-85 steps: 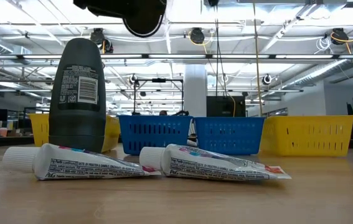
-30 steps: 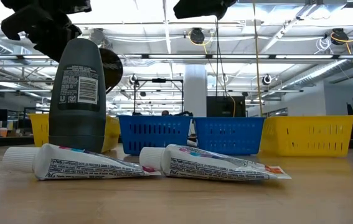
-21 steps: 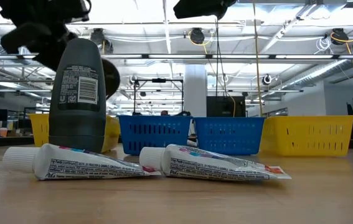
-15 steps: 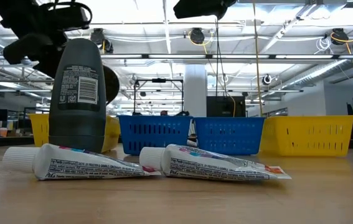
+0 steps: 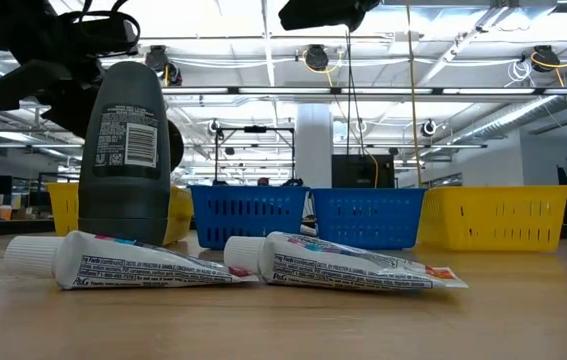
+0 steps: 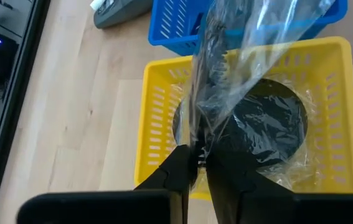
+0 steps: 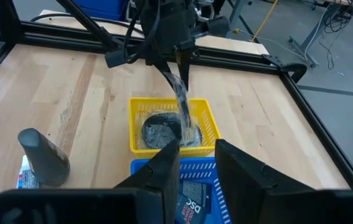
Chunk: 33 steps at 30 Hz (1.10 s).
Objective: Pick & Place Travel size toiletries
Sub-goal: Put the hairbrush into the left yellow bin
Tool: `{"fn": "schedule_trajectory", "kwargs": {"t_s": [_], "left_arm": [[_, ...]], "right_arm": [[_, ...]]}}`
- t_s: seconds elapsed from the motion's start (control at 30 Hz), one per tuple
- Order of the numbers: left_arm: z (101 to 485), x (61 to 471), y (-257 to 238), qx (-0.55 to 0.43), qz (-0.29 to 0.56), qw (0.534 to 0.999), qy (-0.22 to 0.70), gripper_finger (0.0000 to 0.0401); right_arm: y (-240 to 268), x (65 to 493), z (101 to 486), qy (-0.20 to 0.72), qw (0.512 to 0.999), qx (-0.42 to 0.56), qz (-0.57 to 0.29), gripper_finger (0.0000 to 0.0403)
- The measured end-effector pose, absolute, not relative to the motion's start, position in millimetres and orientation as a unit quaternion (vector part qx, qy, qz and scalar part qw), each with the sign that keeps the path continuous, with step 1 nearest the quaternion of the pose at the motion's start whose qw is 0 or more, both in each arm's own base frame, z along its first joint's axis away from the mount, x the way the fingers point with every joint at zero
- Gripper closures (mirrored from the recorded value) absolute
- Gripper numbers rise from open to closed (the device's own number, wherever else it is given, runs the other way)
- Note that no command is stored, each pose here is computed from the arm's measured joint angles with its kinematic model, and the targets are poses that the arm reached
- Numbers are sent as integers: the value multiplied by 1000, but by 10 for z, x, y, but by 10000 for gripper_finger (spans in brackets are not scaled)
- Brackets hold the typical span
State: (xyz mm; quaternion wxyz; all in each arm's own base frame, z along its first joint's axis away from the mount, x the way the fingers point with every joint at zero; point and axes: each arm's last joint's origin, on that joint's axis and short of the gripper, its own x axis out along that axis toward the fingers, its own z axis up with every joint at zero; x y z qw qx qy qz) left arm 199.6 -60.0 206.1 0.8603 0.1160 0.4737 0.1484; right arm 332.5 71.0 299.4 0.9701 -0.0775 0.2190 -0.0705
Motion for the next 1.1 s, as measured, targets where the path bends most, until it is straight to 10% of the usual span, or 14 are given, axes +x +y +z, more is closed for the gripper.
{"fn": "schedule_trajectory", "kwargs": {"t_s": [0.53,1.1], "left_arm": [[2051,1992,-618,90,127,861,485,240],[2276,1994,-607,85,157,857,483,228]], "right_arm": [[709,3319,2979,226,968,-80,-70,309],[707,3312,2966,233,967,-77,-71,309]]}}
